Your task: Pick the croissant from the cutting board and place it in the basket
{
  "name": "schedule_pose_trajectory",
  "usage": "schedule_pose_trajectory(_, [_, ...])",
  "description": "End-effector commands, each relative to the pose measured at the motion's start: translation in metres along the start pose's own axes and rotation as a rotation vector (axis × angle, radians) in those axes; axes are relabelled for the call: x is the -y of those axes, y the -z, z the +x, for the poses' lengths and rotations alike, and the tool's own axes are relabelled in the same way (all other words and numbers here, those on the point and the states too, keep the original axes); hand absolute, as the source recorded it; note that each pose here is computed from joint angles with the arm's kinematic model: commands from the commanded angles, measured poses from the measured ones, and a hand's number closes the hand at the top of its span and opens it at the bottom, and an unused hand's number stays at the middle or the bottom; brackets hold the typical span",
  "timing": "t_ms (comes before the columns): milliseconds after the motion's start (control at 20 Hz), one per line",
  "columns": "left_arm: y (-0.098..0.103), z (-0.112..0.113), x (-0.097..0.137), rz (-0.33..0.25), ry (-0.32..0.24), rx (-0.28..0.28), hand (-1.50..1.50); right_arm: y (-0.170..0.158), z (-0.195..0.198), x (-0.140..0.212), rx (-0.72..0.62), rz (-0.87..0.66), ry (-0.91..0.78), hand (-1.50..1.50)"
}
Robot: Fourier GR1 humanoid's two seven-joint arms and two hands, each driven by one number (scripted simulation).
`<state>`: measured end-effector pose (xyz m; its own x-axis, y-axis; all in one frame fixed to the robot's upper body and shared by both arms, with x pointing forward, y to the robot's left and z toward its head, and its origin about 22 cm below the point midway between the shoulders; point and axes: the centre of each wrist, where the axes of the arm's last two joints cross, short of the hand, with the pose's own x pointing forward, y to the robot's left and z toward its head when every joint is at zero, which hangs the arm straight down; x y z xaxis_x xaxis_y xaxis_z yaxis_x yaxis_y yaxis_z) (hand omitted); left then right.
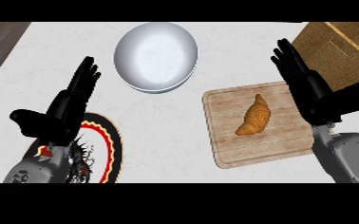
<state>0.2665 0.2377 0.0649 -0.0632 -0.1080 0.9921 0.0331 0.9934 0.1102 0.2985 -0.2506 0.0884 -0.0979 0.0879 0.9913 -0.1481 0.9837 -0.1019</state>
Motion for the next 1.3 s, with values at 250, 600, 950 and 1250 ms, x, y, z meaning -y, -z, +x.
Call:
schedule_pose_trajectory(250, [0.012, -0.010, -0.073, 0.146, 0.098, -0.155, 0.00, 0.037, 0.070, 0.102, 0.329, -0.179, -0.045, 1.50])
schedule_pose_trajectory(600, [0.021, -0.022, -0.064, 0.058, 0.067, -0.231, 0.00, 0.035, 0.002, -0.074, 0.351, 0.120, -0.562, -1.50])
schedule_pose_trajectory(950, [0.015, -0.041, -0.066, 0.086, 0.071, -0.247, 0.00, 0.074, 0.064, -0.130, 0.098, 0.033, -0.678, -1.50])
schedule_pose_trajectory(1250, [0.017, -0.040, -0.074, 0.093, 0.077, -0.269, 0.00, 0.106, 0.124, -0.102, -0.193, -0.049, -1.111, -1.50])
